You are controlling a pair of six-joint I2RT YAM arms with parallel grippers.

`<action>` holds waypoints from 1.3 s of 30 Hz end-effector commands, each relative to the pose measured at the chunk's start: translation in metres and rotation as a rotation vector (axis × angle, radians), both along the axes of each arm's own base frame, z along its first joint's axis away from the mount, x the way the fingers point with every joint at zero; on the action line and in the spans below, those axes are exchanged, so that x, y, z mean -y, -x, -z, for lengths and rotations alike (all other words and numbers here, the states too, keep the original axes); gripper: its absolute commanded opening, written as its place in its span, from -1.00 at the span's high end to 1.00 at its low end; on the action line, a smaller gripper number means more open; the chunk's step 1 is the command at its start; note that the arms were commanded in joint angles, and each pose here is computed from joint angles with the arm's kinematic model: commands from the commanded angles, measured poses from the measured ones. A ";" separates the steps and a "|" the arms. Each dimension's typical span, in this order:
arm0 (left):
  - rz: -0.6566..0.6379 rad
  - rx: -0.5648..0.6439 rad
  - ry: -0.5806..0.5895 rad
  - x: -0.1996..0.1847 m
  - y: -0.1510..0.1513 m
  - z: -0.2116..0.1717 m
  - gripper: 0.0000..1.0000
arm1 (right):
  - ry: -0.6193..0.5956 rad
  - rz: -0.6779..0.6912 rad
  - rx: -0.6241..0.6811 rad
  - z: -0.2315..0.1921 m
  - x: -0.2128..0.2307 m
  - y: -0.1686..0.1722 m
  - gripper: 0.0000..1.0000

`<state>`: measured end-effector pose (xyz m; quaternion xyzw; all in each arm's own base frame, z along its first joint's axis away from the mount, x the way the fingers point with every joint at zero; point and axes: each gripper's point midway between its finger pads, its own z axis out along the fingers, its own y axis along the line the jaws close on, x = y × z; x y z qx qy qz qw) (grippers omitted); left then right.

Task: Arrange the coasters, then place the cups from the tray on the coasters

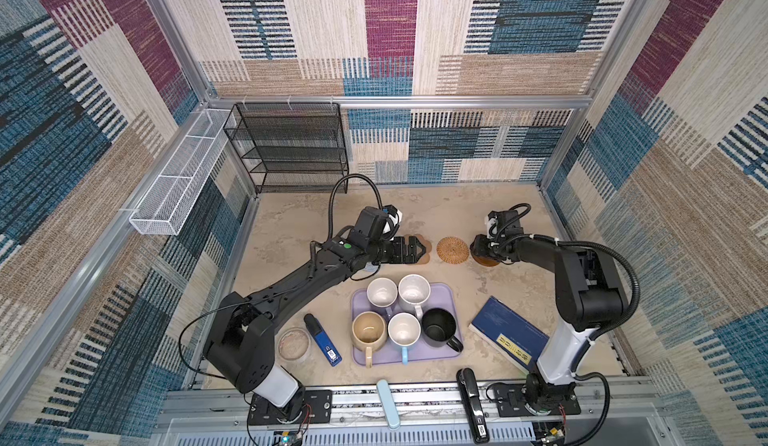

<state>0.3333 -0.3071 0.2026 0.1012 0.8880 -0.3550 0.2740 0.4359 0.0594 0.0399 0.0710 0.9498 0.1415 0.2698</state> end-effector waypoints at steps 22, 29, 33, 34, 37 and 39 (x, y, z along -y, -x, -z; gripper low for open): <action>-0.279 0.134 -0.045 -0.104 0.055 -0.065 -1.00 | -0.276 -0.251 0.587 -0.212 -0.057 0.064 -0.99; -0.332 0.128 -0.033 -0.128 0.077 -0.049 -1.00 | -0.432 -0.443 0.749 -0.236 -0.085 0.111 -1.00; -0.355 0.118 0.018 -0.131 0.084 -0.041 -1.00 | -0.494 -0.505 0.675 -0.222 -0.096 0.118 -1.00; -0.353 0.103 0.014 -0.132 0.086 -0.040 -1.00 | -0.509 -0.521 0.653 -0.218 -0.099 0.119 -1.00; -0.380 -0.022 -0.018 -0.135 0.097 -0.021 -1.00 | -0.515 -0.561 0.599 -0.205 -0.112 0.120 -0.99; -0.372 -0.140 -0.025 -0.128 0.105 -0.004 -0.89 | -0.485 -0.599 0.575 -0.199 -0.127 0.123 -0.99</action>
